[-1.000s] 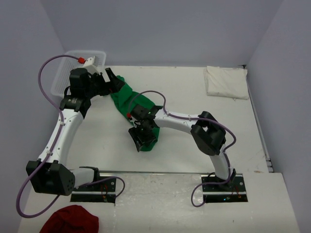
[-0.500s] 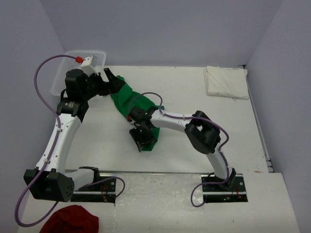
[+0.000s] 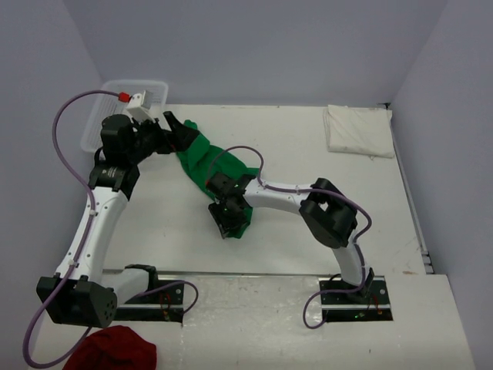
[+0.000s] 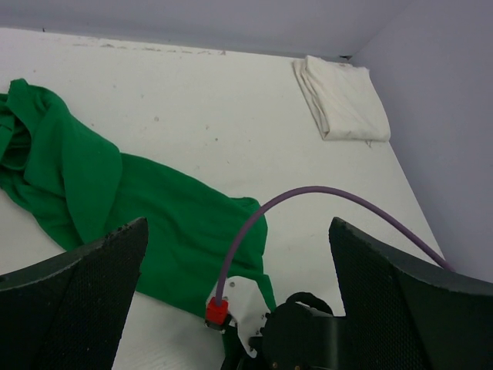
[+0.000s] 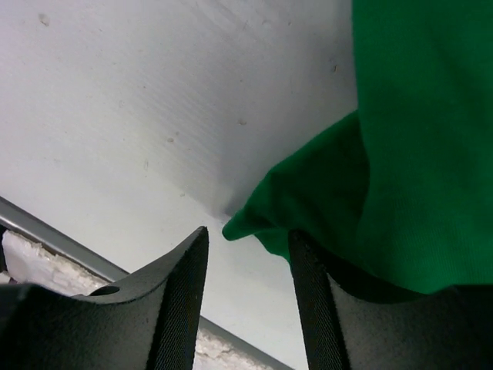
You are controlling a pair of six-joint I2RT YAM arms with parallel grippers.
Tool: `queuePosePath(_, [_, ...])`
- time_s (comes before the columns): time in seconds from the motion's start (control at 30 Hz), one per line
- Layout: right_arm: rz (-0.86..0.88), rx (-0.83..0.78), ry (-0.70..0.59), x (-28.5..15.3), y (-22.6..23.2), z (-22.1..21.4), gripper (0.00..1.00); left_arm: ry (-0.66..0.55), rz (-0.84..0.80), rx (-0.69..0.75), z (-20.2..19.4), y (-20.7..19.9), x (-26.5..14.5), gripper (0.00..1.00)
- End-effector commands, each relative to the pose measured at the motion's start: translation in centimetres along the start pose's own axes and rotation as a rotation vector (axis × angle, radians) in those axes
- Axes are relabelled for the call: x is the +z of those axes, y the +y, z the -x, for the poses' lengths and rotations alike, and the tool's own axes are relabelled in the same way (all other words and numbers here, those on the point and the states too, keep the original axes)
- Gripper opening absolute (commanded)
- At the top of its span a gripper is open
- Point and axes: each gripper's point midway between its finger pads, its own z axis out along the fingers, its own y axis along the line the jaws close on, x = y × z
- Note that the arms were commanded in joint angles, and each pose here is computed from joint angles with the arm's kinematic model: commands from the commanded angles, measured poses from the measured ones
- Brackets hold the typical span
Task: Fold and stack the t-shirts
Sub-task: Flatten out the tshirt
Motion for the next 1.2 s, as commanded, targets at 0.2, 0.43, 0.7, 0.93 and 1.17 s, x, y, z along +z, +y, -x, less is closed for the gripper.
queuePosePath(0.2, [-0.064,0.022,-0.357,-1.8,-1.3,2.3,0.52,-0.035,-0.052,0.023,-0.5,-0.9,-1.4,1.00])
queuePosePath(0.43, [0.047,-0.123,-0.486,-6.6,5.8,1.9,0.60,-0.047,-0.020,0.044,-2.5,0.1,-2.4,1.00])
queuePosePath(0.7, [-0.093,-0.087,-0.552,-4.0,4.7,3.7,0.66,-0.078,-0.019,0.029,-4.3,1.1,-2.3,1.00])
queuePosePath(0.93, [-0.336,0.007,-0.553,0.6,-0.2,3.8,0.61,-0.117,-0.049,0.049,-4.4,0.3,-3.5,0.99])
queuePosePath(1.17, [-0.409,0.077,-0.587,-0.2,-2.5,2.5,0.59,-0.097,-0.065,0.046,-6.1,0.3,-3.7,0.99])
